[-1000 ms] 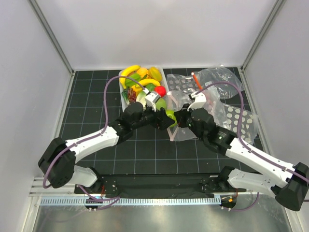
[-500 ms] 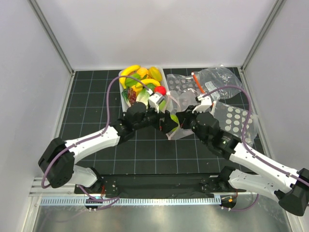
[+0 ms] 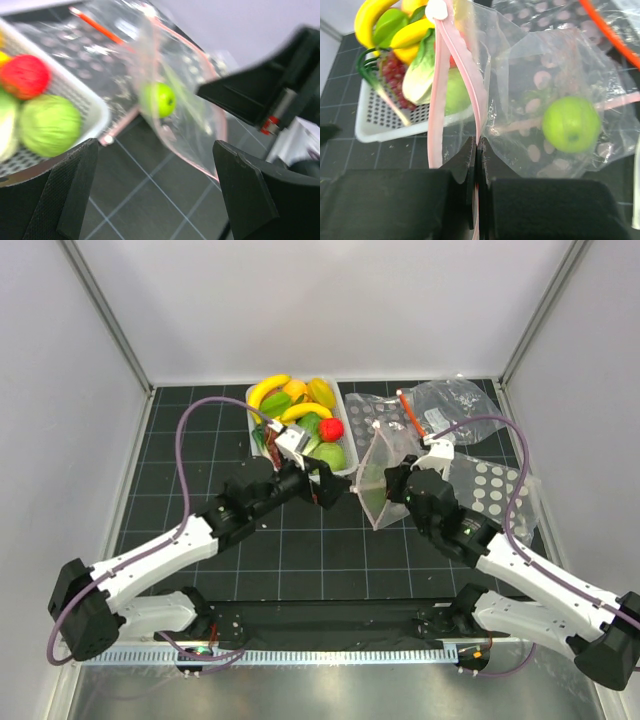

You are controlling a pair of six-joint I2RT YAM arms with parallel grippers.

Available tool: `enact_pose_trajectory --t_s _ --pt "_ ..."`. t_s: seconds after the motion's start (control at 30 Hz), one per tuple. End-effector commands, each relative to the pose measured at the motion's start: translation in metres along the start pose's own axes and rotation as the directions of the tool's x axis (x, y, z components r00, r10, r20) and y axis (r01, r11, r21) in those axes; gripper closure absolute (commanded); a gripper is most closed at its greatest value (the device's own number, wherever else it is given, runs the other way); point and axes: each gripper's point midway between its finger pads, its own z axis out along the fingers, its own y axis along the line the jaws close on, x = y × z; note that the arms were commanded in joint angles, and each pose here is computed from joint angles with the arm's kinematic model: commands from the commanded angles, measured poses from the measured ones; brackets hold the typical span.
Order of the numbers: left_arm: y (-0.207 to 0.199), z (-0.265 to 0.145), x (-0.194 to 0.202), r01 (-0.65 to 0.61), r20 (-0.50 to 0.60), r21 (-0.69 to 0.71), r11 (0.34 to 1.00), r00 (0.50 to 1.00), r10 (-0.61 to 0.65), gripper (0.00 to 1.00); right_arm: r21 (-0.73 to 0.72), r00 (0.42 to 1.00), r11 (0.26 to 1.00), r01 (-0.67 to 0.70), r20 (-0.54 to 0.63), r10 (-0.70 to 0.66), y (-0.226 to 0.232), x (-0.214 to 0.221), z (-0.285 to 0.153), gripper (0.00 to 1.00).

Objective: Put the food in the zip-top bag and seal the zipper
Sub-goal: Place the fake fruit in the zipper food storage bag.

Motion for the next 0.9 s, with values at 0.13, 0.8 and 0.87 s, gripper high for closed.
enact_pose_trajectory --t_s 0.13,0.8,0.87 --pt "0.091 0.001 0.009 -0.025 -0.036 -0.432 0.901 0.999 0.01 0.0 0.098 0.994 0.994 -0.046 0.102 0.036 -0.012 -0.032 -0.004 0.99" --pt "0.179 0.097 0.085 -0.071 -0.402 -0.532 0.844 0.898 -0.178 0.0 0.076 0.995 0.997 -0.031 0.094 0.024 -0.009 -0.029 -0.002 0.99" --pt "0.181 0.1 0.092 -0.071 -0.424 -0.532 0.844 0.885 -0.192 0.0 0.076 0.995 0.997 -0.031 0.094 0.024 -0.009 -0.029 -0.002 0.99"
